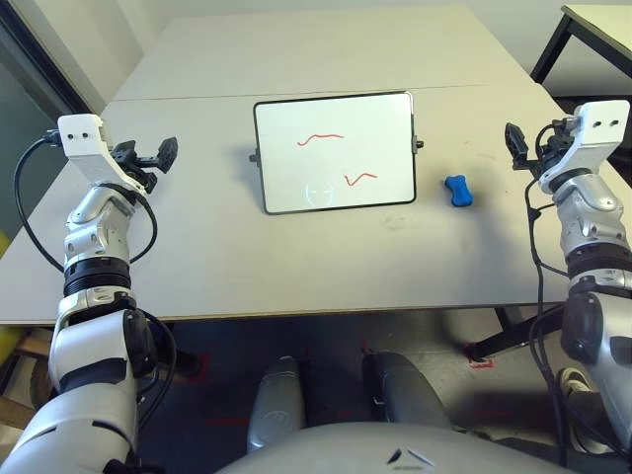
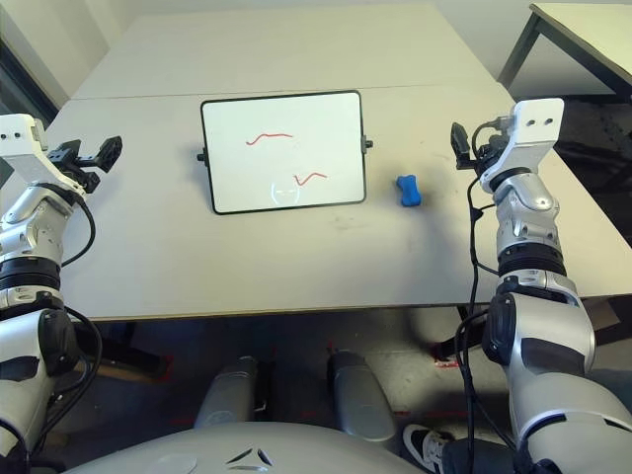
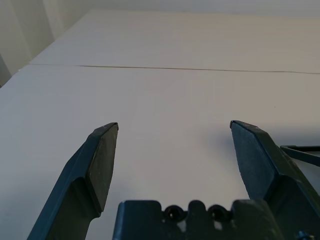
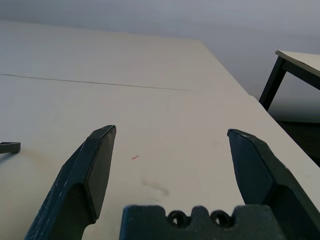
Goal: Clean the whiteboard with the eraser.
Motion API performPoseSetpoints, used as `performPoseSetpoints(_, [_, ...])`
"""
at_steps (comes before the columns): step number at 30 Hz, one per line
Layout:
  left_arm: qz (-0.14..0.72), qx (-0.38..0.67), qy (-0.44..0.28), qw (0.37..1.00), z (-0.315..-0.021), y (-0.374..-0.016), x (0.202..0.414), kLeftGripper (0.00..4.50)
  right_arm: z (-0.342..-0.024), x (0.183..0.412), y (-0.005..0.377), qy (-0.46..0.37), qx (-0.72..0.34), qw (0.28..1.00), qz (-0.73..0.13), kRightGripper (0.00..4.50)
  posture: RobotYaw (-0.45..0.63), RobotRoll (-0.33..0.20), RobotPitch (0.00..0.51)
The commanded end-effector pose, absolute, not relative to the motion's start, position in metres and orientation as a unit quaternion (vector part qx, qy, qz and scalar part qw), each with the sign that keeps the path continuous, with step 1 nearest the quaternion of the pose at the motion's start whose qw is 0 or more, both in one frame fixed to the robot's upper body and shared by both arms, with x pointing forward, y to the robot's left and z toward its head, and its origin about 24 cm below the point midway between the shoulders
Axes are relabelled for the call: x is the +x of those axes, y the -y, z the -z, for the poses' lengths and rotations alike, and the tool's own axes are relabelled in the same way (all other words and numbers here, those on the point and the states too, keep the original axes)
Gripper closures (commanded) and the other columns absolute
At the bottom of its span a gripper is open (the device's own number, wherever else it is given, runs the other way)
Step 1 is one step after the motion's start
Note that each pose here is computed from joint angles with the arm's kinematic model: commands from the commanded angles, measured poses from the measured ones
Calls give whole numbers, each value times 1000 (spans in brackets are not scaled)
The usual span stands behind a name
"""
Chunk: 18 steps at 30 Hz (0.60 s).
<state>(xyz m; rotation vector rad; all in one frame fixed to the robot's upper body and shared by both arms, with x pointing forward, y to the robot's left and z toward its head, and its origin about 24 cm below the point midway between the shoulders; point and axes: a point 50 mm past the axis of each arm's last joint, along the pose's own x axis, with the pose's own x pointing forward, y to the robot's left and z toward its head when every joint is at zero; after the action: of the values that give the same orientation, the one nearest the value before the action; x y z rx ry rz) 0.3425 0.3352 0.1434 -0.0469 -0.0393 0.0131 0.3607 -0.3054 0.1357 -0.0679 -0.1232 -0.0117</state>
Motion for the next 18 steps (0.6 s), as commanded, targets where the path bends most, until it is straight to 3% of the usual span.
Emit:
performPoseSetpoints(1, [-6,-15,13,1000,-143,-337,342,0,-135,359,307,62,-39,997,7,47,-110,0,92])
performPoseSetpoints(9, [28,-1,21,999,-150,-331,340,0,-134,361,301,60,-35,998,3,47,-95,0,100])
performPoseSetpoints(13, [95,19,27,995,-159,-319,335,0,-133,362,299,55,-31,998,0,47,-89,0,101])
performPoseSetpoints(18, [234,70,14,970,-169,-293,311,0,-133,365,296,42,-23,999,-4,47,-81,0,113])
